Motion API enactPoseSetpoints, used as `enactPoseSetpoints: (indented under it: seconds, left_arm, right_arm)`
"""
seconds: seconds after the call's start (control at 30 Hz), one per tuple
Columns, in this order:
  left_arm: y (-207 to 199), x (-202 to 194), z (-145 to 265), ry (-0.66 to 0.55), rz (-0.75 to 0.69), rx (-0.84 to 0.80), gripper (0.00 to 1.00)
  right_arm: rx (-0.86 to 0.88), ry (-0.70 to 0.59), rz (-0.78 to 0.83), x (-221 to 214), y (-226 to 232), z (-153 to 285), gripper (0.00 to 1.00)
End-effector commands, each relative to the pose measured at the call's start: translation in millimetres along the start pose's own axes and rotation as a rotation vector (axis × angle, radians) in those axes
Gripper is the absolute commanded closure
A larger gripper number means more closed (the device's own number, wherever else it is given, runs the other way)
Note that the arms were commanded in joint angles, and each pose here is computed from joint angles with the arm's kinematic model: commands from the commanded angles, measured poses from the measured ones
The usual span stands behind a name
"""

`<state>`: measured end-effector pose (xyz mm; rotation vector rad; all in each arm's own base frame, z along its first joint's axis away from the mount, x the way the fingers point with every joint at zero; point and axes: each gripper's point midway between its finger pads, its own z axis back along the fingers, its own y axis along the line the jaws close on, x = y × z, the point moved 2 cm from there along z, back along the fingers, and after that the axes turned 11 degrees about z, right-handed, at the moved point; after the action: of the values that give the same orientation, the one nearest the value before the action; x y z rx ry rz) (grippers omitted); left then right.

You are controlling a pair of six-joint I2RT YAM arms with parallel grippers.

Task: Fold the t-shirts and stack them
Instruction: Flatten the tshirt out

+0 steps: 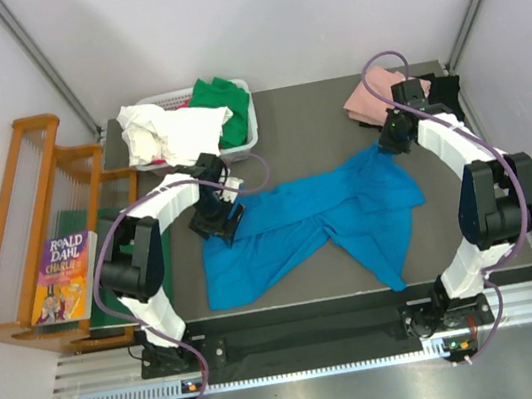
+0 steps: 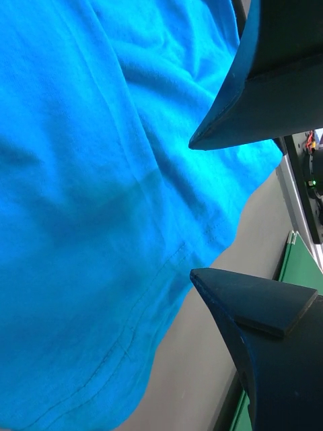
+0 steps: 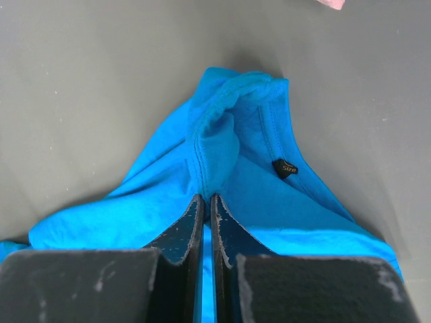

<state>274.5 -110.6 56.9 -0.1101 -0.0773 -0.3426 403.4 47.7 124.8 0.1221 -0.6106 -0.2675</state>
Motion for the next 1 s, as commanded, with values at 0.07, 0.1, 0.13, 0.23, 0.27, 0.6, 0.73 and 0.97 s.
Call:
enactPoseSetpoints:
  seconds: [0.07,0.1,0.13,0.23,0.27,0.6,0.73,0.97]
  left_arm:
    - [-2.5,-5.8,-5.3,0.024,0.015,-0.024,0.25]
    - [-1.9,-5.7,-7.0,0.026,0.013,-0.021,0.25]
    - [-1.1,-5.9,-8.6,0.029,0.01,-0.018,0.25]
    - [2.4,-2.9,-15.2,0.028,0.004,-0.001,0.25]
    - [2.7,-0.5,-16.4,0.027,0.004,0.0,0.25]
    - [7.0,11.5,-30.7,0.048,-0.002,0.019,0.26]
    - [5.2,13.4,-23.6,0.042,-0.013,0.005,0.27]
    - [3.6,21.0,-15.4,0.029,-0.037,-0.009,0.28]
  right_arm:
    - [0.024,-0.083,-0.001,19.7,2.8,15.2,1.0]
    - [0.026,-0.086,0.0,20.6,3.7,15.8,1.0]
    - [0.024,-0.085,-0.001,20.3,3.0,14.9,1.0]
    - [0.026,-0.084,0.0,21.1,4.2,15.0,1.0]
    - [0.027,-0.085,0.002,21.3,4.2,15.6,1.0]
    - [0.024,-0.083,0.005,20.5,3.5,15.3,1.0]
    - [0.025,-0.08,0.006,19.1,3.2,13.4,1.0]
    - [0.025,-0.08,0.003,18.7,3.2,11.8,1.0]
